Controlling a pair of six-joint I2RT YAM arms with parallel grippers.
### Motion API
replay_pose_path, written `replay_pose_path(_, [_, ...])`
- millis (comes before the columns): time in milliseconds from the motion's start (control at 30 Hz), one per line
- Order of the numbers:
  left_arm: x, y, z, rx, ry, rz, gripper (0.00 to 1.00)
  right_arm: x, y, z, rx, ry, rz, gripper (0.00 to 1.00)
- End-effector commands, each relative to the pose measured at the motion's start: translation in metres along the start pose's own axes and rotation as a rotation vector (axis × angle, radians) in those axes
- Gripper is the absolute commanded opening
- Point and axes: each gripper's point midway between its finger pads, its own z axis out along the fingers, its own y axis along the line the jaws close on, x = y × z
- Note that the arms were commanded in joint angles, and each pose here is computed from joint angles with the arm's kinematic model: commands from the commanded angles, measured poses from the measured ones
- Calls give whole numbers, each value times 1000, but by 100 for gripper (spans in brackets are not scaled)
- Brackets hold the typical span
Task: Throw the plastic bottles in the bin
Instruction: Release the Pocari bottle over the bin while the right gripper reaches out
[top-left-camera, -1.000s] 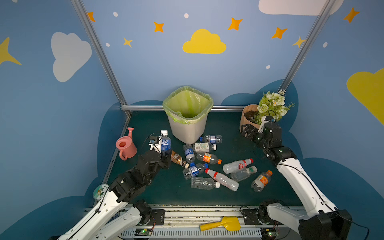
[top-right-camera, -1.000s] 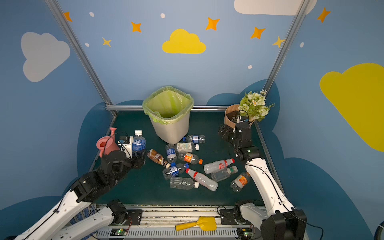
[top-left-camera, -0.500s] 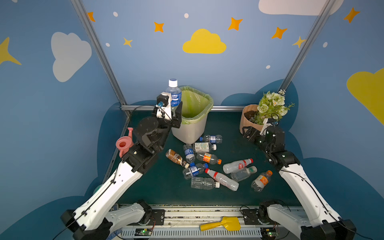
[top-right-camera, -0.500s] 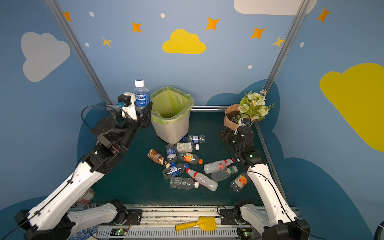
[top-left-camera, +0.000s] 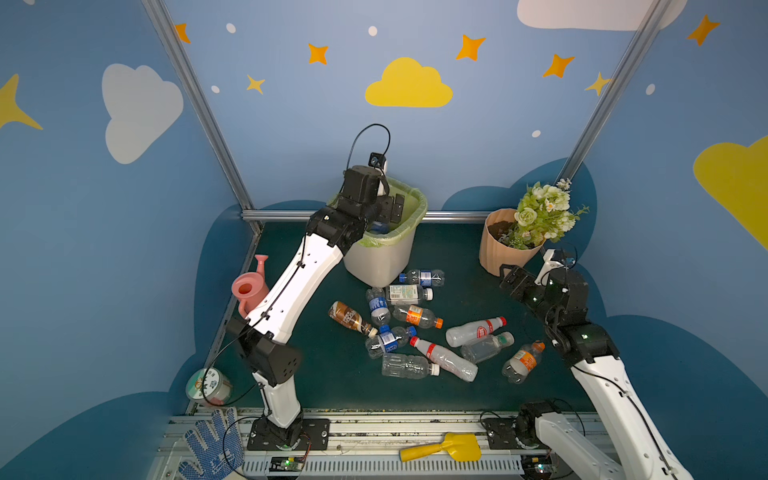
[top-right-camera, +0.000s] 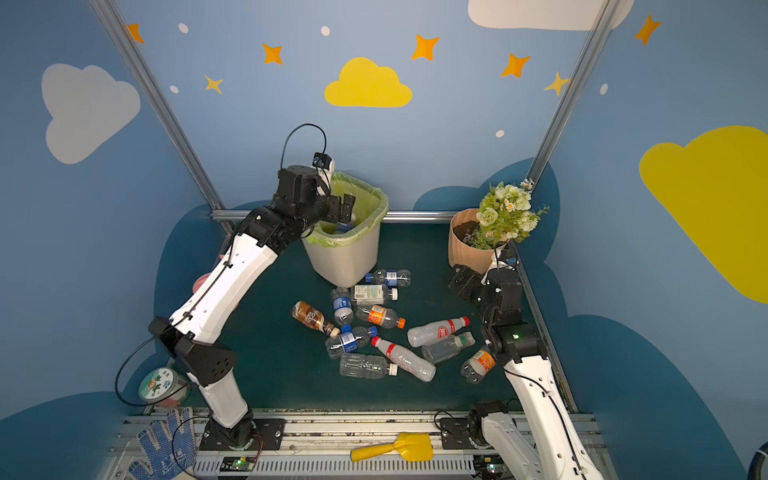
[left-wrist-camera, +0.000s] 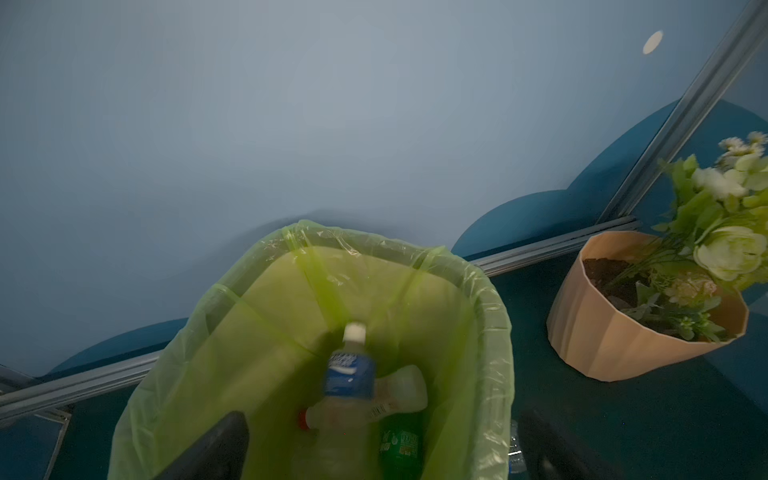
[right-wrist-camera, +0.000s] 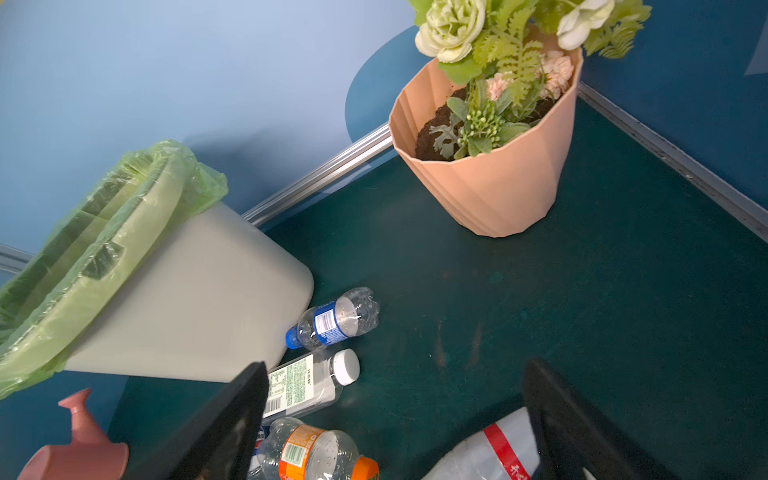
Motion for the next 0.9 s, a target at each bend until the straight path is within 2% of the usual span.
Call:
replay_pose_path(0, [-76, 1, -99, 23, -339, -18, 100, 12, -22, -4, 106, 48, 0, 93])
replay_pose_path(100, [-77, -6, -133, 52, -442, -13, 100, 22, -42, -9, 195, 73, 34, 94])
replay_pose_path(233, [-57, -3, -151, 62, -463, -20, 100, 37, -62, -10, 257, 108, 90, 93])
replay_pose_path(500, [-1, 15, -156, 15, -422, -28, 100, 83, -73, 8, 269, 293, 217, 93])
replay_pose_path(633, [39, 23, -144, -19, -338, -38, 100, 111, -57, 28, 181, 418, 286, 91])
replay_pose_path(733, [68, 32, -138, -42, -272, -64, 100, 128, -55, 36, 190, 503, 324, 91])
replay_pose_path(867, [95, 42, -140, -69, -225, -90, 100, 139, -59, 43, 221, 534, 346, 91])
